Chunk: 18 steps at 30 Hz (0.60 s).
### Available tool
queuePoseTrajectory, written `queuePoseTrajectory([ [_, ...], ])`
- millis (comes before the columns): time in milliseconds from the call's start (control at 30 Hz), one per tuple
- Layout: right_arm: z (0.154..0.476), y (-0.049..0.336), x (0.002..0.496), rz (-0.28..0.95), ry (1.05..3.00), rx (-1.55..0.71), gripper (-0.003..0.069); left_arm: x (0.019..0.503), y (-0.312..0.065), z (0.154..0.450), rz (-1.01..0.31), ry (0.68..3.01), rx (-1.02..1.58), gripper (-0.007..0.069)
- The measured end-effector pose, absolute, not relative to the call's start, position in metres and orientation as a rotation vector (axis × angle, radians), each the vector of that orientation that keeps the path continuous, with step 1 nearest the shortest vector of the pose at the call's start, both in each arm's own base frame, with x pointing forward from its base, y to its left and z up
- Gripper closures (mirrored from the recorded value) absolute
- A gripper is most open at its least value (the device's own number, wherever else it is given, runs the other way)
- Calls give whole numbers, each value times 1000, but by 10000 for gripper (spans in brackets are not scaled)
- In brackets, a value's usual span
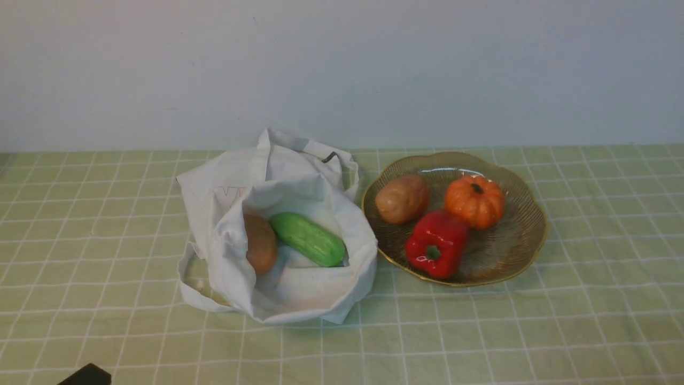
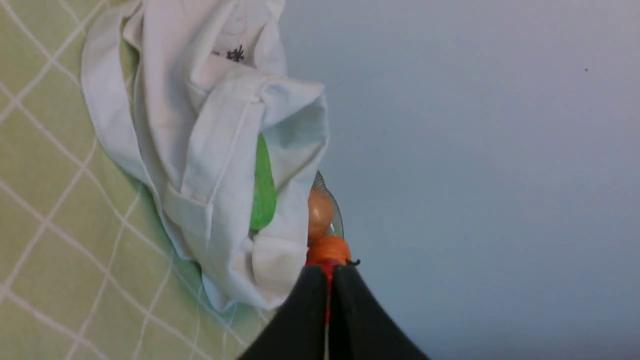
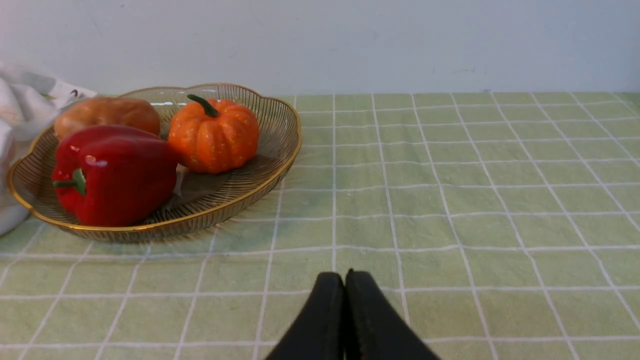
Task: Take vegetables from bag on green coffee tablecloth place on plate.
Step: 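Reach into the cloth bag and grasp the potato inside with the left gripper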
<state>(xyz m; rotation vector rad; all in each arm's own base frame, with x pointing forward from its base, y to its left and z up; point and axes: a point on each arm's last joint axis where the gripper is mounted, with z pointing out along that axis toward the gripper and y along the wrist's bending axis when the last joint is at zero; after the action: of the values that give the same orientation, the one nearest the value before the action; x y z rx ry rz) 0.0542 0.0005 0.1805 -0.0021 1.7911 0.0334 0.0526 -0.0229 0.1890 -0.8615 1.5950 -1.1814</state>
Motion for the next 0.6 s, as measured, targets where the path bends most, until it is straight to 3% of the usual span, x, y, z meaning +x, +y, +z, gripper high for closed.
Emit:
queuePoseTrajectory([
  [267,180,1,54,33,1791,-2,674,55,-14,198,-1107,1460,-830,630],
  [333,180,1,54,33,1791,-2,674,52,-17,211,-989,1516,-641,630],
  [567,180,1,54,33,1791,-2,674,50,-31,282,-871,1699,-314,630],
  [600,180,1,54,33,1791,-2,674,58,-38,299,-843,1858,-236,630],
])
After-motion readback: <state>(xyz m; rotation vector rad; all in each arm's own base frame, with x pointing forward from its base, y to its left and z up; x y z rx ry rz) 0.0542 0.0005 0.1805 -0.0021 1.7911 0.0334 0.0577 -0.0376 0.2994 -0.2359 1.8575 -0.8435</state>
